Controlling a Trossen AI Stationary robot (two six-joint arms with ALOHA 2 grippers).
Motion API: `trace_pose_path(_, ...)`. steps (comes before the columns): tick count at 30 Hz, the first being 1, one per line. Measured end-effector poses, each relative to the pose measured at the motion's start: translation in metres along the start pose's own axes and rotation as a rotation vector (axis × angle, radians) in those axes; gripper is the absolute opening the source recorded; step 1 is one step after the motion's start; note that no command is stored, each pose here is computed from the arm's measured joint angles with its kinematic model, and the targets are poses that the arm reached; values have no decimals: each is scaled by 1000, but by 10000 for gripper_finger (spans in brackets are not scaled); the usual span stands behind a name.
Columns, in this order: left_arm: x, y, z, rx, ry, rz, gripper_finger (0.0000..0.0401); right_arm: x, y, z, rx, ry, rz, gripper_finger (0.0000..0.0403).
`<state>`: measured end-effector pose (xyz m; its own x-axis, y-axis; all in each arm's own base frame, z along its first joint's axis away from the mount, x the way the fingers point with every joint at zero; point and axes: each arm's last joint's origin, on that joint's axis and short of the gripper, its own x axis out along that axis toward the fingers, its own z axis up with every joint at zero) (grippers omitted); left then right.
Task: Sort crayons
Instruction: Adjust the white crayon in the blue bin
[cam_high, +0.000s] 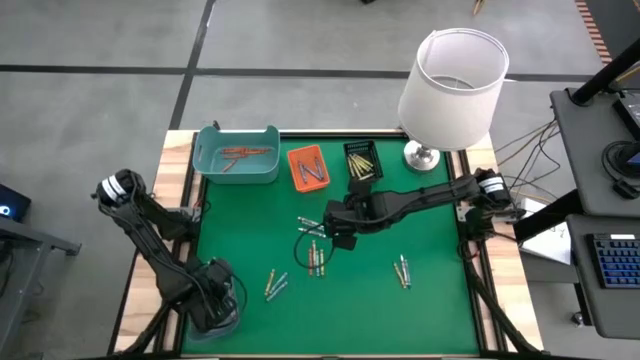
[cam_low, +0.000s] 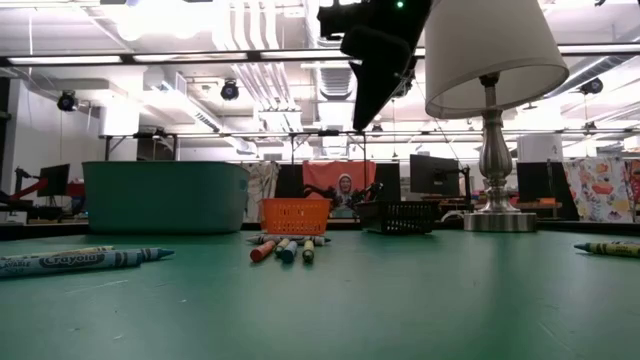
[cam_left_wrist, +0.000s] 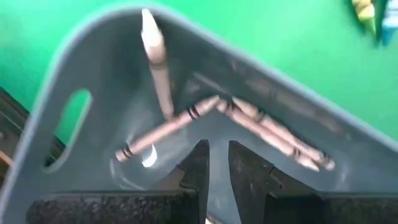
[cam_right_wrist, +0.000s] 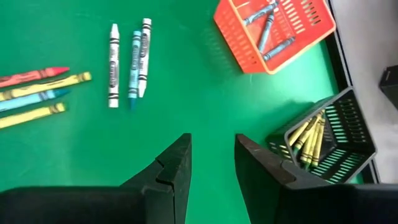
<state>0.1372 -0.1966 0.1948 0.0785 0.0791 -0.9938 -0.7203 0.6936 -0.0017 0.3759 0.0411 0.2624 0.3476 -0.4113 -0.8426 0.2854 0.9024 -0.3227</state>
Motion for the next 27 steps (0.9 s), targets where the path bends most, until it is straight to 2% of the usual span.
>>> trace_pose_path(8, 0, 11, 3, -11, -61, 119, 43, -4, 8, -2, 7, -11, 12, 109)
trace_pose_path(27, 0, 11, 9, -2, -265, 76, 43, -5, 11, 0, 45, -33, 22, 108)
